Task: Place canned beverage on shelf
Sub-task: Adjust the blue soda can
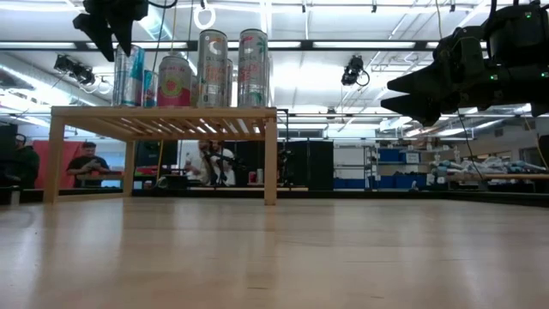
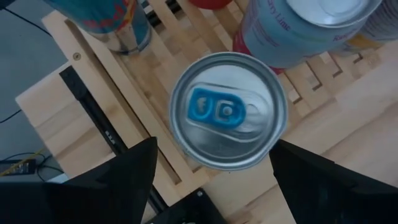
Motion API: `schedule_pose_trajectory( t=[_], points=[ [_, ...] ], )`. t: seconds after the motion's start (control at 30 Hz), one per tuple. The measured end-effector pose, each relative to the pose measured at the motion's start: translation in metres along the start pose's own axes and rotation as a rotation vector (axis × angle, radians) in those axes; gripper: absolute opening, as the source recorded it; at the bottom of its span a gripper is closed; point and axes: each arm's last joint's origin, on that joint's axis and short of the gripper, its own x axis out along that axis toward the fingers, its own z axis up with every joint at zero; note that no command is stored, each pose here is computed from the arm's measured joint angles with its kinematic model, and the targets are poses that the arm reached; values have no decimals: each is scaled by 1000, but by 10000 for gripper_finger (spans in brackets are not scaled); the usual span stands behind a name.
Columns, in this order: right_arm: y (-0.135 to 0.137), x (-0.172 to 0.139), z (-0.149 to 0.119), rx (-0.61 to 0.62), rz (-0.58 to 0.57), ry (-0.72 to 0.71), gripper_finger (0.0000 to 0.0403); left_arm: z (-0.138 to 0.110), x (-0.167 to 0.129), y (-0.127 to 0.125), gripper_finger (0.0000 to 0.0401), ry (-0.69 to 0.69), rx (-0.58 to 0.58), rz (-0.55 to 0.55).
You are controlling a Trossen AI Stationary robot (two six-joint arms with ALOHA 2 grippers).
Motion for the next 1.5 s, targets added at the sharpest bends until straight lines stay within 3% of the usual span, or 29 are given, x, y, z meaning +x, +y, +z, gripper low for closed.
schedule_pose_trajectory(
  t=[0.4,1.5],
  points=[
    [0,0,0,0,0,0,317,2,0,0,311,-25,-4,-2],
    [0,0,0,0,0,0,317,-2,-3,5,311,-26,20,135]
  ],
)
